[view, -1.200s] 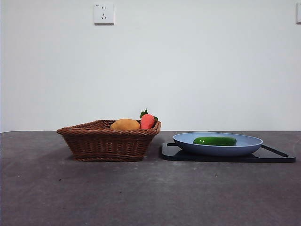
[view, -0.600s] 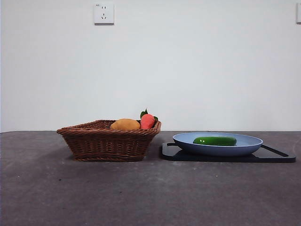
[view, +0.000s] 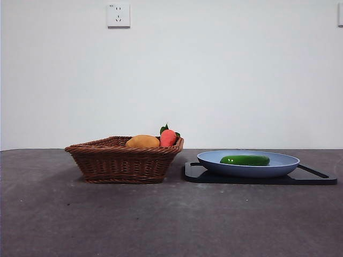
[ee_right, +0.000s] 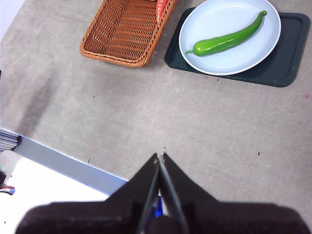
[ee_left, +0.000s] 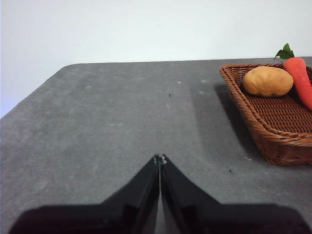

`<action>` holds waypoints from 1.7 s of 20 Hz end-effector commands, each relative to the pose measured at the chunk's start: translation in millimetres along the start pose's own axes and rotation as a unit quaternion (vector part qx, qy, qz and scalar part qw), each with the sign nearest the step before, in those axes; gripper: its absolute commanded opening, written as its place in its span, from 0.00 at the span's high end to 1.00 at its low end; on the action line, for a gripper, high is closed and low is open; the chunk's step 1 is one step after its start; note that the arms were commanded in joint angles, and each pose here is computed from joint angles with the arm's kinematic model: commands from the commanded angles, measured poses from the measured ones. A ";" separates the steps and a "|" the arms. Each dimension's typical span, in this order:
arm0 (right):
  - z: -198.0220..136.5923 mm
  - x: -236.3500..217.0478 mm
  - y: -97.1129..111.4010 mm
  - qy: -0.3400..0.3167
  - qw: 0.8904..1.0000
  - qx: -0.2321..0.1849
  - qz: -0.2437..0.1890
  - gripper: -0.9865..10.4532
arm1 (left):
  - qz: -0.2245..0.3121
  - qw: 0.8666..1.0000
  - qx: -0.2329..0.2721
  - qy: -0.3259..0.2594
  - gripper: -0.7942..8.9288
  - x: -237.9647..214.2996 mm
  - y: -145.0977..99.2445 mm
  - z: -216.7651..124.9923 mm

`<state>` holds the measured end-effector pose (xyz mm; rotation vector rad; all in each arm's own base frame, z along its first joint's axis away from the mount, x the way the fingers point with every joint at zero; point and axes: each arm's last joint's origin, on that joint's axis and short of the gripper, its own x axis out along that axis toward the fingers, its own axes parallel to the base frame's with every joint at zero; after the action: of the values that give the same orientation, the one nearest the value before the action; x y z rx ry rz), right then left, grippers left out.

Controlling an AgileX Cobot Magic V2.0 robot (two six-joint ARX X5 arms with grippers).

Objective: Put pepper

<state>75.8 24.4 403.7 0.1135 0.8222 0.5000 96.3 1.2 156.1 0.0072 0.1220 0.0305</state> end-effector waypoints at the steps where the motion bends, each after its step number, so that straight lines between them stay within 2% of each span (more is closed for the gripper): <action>1: 1.0 -2.5 1.2 0.003 1.000 0.004 0.000 0.90 | 0.000 1.000 -0.005 -0.002 0.91 0.7 0.2 -2.1; 14: 1.0 -2.5 1.2 0.003 1.000 0.003 0.000 0.90 | 0.000 1.000 -0.005 -0.003 0.91 0.7 0.2 -2.0; 16: 1.1 -2.5 1.2 0.002 1.000 -0.004 0.000 0.90 | 0.000 1.000 -0.005 -0.003 0.91 0.7 0.2 -2.0; 17: 2.4 -2.6 0.8 -0.005 1.000 -0.025 -0.007 0.90 | 0.000 1.000 -0.005 -0.003 0.91 0.7 0.2 -2.0; 18: 5.1 -3.7 -0.3 -0.025 0.999 -0.036 -0.027 0.90 | 0.000 1.000 -0.005 -0.003 0.91 0.7 0.2 -2.0; 20: 7.7 -12.0 0.7 -0.112 0.991 -0.058 -0.047 0.90 | 0.000 1.000 -0.005 -0.003 0.91 0.7 0.2 -2.0; 22: 2.2 -17.3 1.0 -0.197 0.976 -0.077 -0.053 0.90 | 0.000 1.000 -0.005 -0.003 0.91 0.7 0.2 -2.0; 24: -12.3 -11.4 -3.2 -0.250 0.963 -0.084 -0.062 0.90 | 0.000 1.000 -0.005 -0.003 0.91 0.7 0.2 -2.0; 28: -44.7 25.5 -20.1 -0.323 0.933 -0.135 -0.079 0.90 | 0.000 1.000 -0.005 -0.003 0.91 0.7 0.2 -2.0; 30: -60.6 48.4 -30.0 -0.344 0.923 -0.154 -0.083 0.90 | 0.000 1.000 -0.005 -0.003 0.91 0.7 0.2 -2.0; 34: -82.0 78.1 -42.8 -0.370 0.913 -0.151 -0.079 0.90 | 0.000 1.000 -0.005 -0.003 0.91 0.7 0.2 -2.0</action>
<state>75.0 15.6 290.0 -0.0577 0.0100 0.3847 96.3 1.2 156.1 0.0072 0.1220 0.0305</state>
